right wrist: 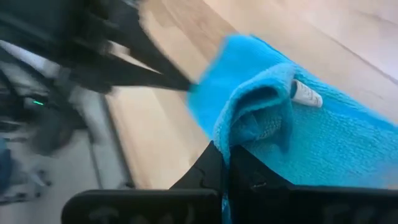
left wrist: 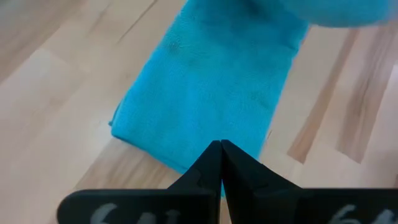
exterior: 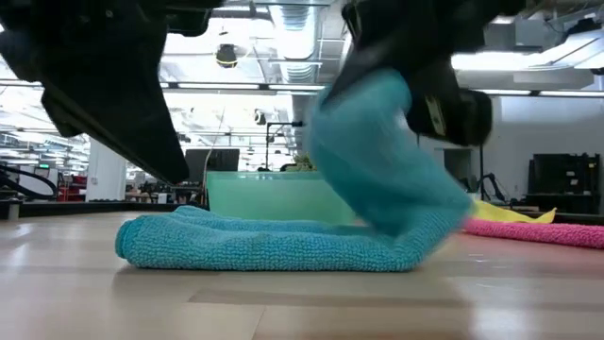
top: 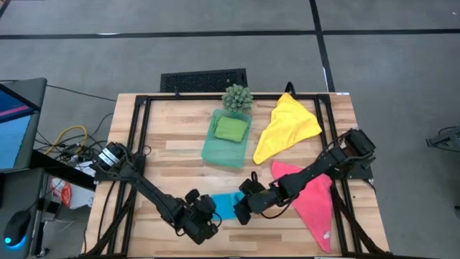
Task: Fold microfiber towels
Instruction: Fold the blue micro fiber cloth
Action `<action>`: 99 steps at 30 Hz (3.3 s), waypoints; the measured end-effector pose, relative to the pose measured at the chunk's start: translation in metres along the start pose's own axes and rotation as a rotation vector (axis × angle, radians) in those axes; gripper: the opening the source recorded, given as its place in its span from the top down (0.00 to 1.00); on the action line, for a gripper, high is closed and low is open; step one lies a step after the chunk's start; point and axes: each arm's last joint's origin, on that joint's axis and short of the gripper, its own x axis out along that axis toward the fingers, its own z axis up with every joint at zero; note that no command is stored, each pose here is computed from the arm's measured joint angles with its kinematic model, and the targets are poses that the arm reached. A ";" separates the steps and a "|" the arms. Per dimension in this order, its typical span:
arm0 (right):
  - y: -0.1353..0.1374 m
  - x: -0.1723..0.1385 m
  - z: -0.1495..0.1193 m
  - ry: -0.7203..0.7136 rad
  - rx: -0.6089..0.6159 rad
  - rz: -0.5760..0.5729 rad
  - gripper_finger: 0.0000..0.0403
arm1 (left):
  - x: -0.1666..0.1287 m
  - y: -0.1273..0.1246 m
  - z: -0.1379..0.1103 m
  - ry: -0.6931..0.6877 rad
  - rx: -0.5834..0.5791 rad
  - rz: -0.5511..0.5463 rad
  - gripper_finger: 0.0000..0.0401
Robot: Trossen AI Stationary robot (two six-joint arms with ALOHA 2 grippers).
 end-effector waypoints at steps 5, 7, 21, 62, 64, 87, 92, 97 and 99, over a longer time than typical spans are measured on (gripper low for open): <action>-0.002 0.009 0.002 0.006 0.004 0.028 0.94 | 0.001 0.000 -0.006 0.004 -0.004 0.019 1.00; -0.001 0.013 0.002 0.013 0.004 0.057 0.94 | 0.002 0.002 -0.008 0.008 0.003 0.035 1.00; -0.006 0.023 0.001 0.014 -0.017 0.052 0.95 | 0.024 0.018 -0.027 0.017 -0.108 -0.009 1.00; -0.014 0.033 0.017 -0.021 -0.095 0.071 0.48 | 0.038 0.023 -0.008 -0.020 -0.153 -0.083 1.00; -0.008 0.025 0.018 -0.041 -0.116 0.092 0.49 | 0.038 0.023 -0.008 -0.018 -0.153 -0.084 1.00; -0.015 0.019 -0.037 -0.100 -0.226 -0.187 0.61 | 0.039 0.023 -0.007 -0.025 -0.158 -0.078 1.00; -0.023 0.038 -0.033 -0.089 -0.211 -0.152 0.63 | 0.040 0.024 -0.005 -0.026 -0.162 -0.076 1.00; -0.025 0.042 -0.029 -0.102 -0.232 -0.152 0.66 | 0.038 0.021 -0.002 -0.028 -0.169 -0.087 1.00; -0.026 0.042 -0.027 -0.099 -0.254 -0.160 0.67 | 0.037 0.018 0.000 -0.032 -0.170 -0.097 1.00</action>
